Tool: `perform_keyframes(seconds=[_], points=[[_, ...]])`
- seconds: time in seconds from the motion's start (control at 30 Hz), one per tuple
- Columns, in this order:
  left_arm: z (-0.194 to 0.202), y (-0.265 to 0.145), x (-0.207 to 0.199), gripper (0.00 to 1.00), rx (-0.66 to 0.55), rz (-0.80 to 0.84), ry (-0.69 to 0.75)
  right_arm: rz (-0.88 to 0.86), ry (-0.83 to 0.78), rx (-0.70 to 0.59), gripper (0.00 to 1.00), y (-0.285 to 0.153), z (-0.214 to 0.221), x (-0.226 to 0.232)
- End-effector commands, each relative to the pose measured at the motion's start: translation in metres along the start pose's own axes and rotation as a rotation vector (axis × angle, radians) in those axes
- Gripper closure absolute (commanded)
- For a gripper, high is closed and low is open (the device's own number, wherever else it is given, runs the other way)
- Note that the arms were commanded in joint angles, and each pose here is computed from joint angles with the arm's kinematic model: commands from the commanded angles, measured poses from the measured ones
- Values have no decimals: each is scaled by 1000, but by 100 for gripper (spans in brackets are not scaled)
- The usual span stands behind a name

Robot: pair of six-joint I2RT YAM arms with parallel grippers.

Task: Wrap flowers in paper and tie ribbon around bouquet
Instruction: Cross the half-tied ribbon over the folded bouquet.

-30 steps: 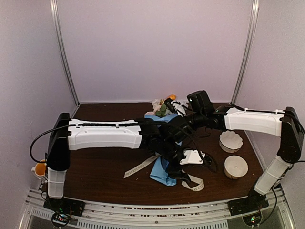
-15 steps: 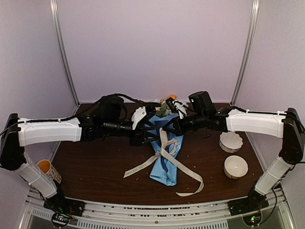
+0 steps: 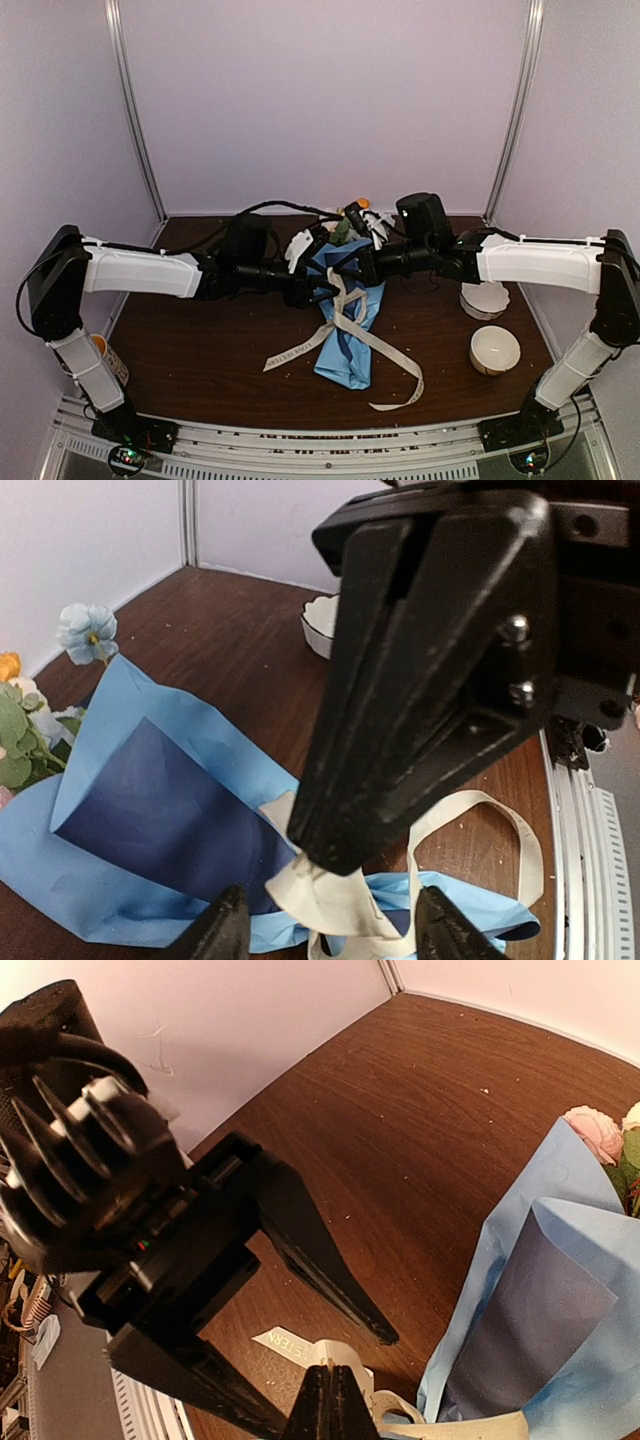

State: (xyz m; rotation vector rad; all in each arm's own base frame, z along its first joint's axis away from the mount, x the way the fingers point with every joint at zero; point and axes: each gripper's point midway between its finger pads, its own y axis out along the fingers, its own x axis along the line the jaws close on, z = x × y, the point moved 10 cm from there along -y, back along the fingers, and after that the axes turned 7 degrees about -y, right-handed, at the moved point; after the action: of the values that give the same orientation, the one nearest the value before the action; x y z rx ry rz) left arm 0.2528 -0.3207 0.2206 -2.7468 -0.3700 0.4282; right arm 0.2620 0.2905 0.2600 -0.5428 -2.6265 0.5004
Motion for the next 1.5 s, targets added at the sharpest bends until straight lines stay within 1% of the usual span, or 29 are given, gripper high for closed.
perform_keyframes(seconds=[0.0, 0.03, 0.2, 0.23, 0.27, 0.3, 0.37, 0.4, 0.47, 0.53, 0.6, 0.73, 0.83, 0.9, 1.0, 1.13, 1.23, 1.3, 1.33, 1.43, 1.47], points=[[-15, 5, 5, 48, -64, -1, 18, -45, -19, -39, 100, -4, -6, 9], [-15, 6, 5, 52, -65, -4, 20, -48, -21, -36, 100, -4, -6, 9], [-12, 9, 6, 80, -60, 3, 23, -50, -41, -19, 100, -3, -4, 9], [-11, 11, 7, 87, -59, 6, 23, -50, -48, -12, 100, -2, -5, 9], [-11, 11, 7, 96, -56, 10, 23, -47, -51, 2, 99, -2, -4, 9], [-10, 12, 7, 100, -55, 13, 27, -49, -58, 13, 92, -2, -4, 9], [-8, 12, 7, 100, -48, 12, 27, -29, -68, 31, 76, -4, -4, 5], [-7, 11, 7, 100, -49, 9, 28, -10, -68, 36, 70, -6, -4, 2], [-5, 9, 7, 100, -55, -5, 25, 63, -41, 38, 64, -12, -1, -10], [-4, 7, 8, 100, -66, -25, 22, 113, -4, 56, 63, -16, 8, -18], [-3, 7, 8, 100, -66, -31, 19, 135, -6, 60, 62, -18, 19, -17], [-2, 8, 8, 100, -65, -28, 14, 88, -11, 25, 59, -22, 51, -4], [0, 9, 9, 100, -62, -25, 12, 105, -14, 66, 58, -20, 72, 0], [2, 9, 9, 100, -53, -26, 12, 92, -15, 81, 55, -16, 82, 3], [3, 9, 9, 100, -46, -28, 8, 72, -18, 88, 53, -7, 90, 5], [3, 9, 9, 100, -42, -31, 7, 47, -19, 89, 50, 4, 86, 5], [3, 9, 9, 100, -40, -34, 5, 23, -16, 98, 50, 11, 87, 4], [3, 8, 9, 100, -40, -35, 5, -6, -11, 105, 53, 15, 87, 5], [3, 8, 10, 100, -40, -36, 4, -14, -7, 107, 58, 16, 87, 5], [4, 8, 9, 100, -37, -37, 4, -25, -2, 103, 82, 16, 87, 6], [3, 8, 9, 100, -39, -40, 5, -29, -2, 102, 88, 15, 88, 7]])
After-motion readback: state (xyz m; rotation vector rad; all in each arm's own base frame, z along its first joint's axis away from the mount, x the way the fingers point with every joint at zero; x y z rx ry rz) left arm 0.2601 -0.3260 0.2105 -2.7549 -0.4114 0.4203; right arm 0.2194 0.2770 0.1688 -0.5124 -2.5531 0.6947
